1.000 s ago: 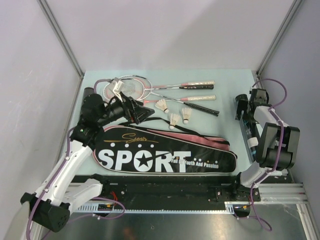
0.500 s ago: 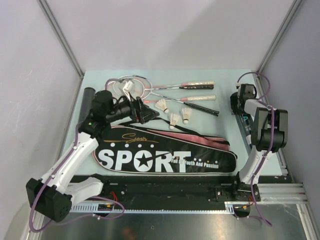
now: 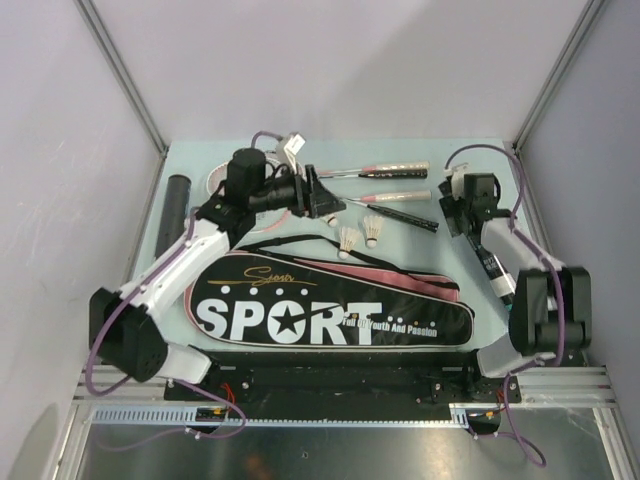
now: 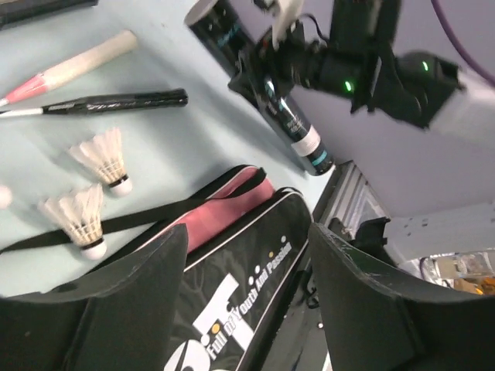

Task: Pack up the badminton gear
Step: Open the shuttle tube at the center of the board.

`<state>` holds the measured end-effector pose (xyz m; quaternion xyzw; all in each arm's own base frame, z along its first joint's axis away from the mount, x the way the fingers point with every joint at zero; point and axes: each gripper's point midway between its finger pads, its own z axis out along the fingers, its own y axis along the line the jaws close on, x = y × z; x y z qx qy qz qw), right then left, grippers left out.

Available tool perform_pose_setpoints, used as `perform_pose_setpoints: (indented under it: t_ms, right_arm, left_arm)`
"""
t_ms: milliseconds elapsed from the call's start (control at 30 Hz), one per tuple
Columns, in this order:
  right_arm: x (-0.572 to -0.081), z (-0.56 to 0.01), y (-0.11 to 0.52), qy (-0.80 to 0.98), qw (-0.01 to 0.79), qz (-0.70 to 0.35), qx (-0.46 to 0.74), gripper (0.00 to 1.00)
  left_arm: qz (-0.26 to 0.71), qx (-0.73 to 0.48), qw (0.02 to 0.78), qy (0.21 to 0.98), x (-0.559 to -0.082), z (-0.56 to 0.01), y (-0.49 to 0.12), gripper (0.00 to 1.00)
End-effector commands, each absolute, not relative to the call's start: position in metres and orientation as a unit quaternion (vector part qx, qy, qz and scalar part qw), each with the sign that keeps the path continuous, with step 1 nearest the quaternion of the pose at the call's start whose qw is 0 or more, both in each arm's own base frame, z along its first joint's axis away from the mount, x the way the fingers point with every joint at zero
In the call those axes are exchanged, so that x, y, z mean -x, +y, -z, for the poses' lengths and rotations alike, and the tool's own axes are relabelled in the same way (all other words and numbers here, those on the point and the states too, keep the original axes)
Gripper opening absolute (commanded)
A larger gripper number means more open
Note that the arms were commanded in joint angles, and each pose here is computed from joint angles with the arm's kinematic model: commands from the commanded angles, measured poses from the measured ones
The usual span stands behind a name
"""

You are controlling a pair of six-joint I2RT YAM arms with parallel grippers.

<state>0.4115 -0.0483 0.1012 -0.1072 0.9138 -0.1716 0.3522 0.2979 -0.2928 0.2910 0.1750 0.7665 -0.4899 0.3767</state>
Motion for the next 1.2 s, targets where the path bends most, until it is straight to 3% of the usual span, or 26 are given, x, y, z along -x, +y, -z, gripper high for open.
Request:
perform_pose_setpoints:
  t_ms: [0,233,333,433,633,767,867,1167]
  right_arm:
    - [-0.387,-0.140,0.032,0.851,0.420,0.117,0.294,0.38]
    - [-0.318,-0.158,0.106,0.799,0.463,0.033,0.382,0.35]
    - [-0.296,-0.164,0.125,0.775,0.477,-0.003,0.415,0.34]
    - [-0.282,-0.174,0.131,0.753,0.493,-0.015,0.436,0.35]
    - [-0.275,-0.185,0.134,0.732,0.518,-0.001,0.442,0.35]
    - [-0.278,-0.184,0.132,0.731,0.522,0.021,0.439,0.34]
    - [-0.279,-0.186,0.132,0.729,0.527,0.029,0.435,0.34]
    - [-0.286,-0.195,0.130,0.720,0.554,0.060,0.415,0.32]
  left_arm:
    - [0.532,-0.216,0.380,0.725,-0.304,-0.331,-0.317,0.66]
    - [0.552,-0.277,0.346,0.706,-0.309,-0.322,-0.356,0.62]
    - [0.550,-0.290,0.335,0.708,-0.301,-0.310,-0.370,0.48]
    - [0.551,-0.309,0.334,0.700,-0.290,-0.310,-0.381,0.47]
    - [0.577,-0.294,0.268,0.713,-0.277,-0.294,-0.398,0.51]
    - [0.581,-0.298,0.251,0.715,-0.266,-0.288,-0.404,0.43]
    - [0.583,-0.294,0.240,0.719,-0.265,-0.283,-0.406,0.31]
    - [0.596,-0.289,0.201,0.722,-0.255,-0.276,-0.412,0.22]
